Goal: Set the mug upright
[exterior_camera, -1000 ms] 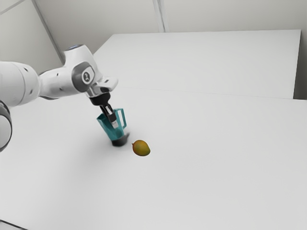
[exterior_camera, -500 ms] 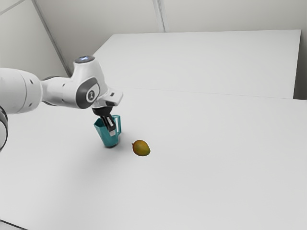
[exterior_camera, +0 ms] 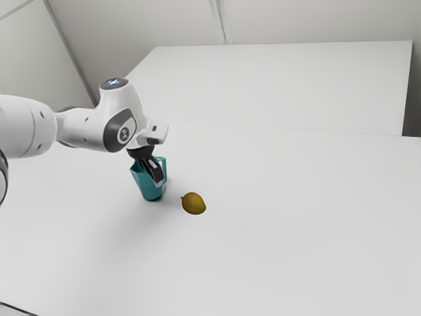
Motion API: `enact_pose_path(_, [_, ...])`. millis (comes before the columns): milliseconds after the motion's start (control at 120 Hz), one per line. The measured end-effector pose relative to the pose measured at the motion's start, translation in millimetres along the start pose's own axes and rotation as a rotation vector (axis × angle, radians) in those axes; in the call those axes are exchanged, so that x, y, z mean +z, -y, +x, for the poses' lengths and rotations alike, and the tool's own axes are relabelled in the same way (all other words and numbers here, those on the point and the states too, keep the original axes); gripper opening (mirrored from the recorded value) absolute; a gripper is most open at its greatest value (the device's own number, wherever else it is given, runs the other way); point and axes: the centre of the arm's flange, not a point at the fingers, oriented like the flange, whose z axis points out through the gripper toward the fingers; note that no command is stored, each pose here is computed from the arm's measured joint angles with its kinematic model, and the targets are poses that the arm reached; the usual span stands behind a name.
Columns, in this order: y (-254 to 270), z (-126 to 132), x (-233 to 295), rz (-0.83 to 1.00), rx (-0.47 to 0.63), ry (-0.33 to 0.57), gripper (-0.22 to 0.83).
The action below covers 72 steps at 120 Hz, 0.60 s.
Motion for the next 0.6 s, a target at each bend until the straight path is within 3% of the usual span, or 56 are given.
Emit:
enact_pose_path(233, [4.1,-1.2,-59.2,0.033,-0.038,-0.073,0.53])
enact_pose_path(383, [18.2,6.5,-119.7,0.047,-0.088,-0.115,0.57])
enact_pose_path(600, [32.9,7.0,-201.3,0.062,-0.147,-0.109,0.6])
